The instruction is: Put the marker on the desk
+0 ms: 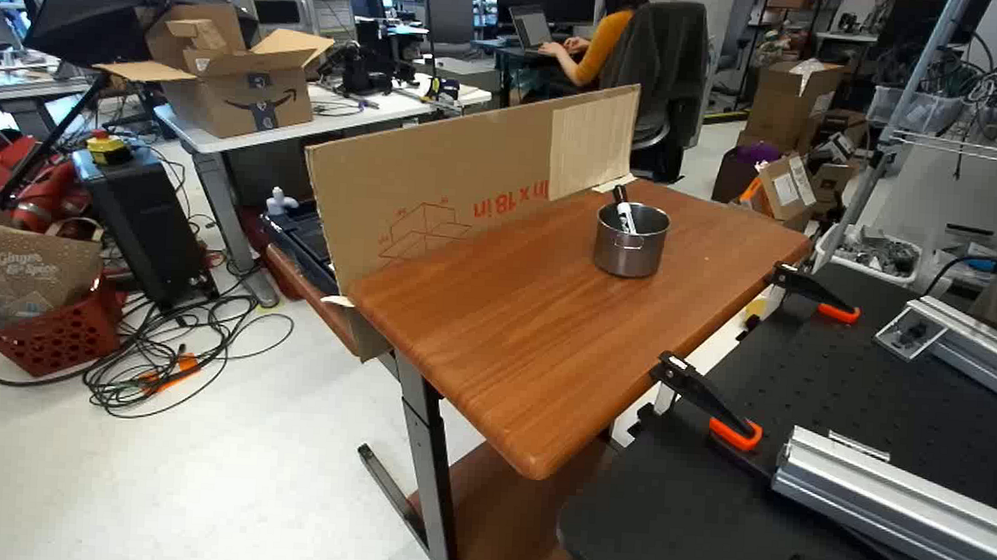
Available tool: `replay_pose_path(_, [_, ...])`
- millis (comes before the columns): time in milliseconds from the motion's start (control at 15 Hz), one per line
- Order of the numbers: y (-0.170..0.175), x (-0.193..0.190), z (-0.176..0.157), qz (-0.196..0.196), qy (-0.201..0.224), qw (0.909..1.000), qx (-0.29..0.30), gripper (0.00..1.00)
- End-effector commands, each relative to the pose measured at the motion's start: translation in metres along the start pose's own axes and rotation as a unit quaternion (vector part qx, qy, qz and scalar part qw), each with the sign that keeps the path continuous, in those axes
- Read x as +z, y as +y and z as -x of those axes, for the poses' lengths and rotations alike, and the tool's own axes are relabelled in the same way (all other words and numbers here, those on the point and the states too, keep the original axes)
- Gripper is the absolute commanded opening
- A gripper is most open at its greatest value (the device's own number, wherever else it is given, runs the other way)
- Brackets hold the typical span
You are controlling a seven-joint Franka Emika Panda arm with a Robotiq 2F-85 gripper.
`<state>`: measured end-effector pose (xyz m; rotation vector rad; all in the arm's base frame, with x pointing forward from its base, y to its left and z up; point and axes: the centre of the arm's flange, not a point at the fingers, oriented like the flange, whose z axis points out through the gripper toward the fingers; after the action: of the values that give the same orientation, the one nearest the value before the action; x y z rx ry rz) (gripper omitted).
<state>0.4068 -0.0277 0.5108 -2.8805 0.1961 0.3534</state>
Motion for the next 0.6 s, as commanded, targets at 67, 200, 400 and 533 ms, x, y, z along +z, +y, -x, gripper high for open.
replay_pose_path(67, [0.0,-0.001,0.0,0.0,0.001,1.0,0.0,1.0])
replay_pose_path(200, [0.0,-0.001,0.0,0.0,0.001,1.0,0.0,1.0])
replay_pose_path(400, [0.0,0.011,-0.013,-0.008,0.015,0.9998,0.013,1.0])
replay_pose_path(533, [0.001,0.023,-0.034,-0.012,0.029,0.9992,0.023,1.0])
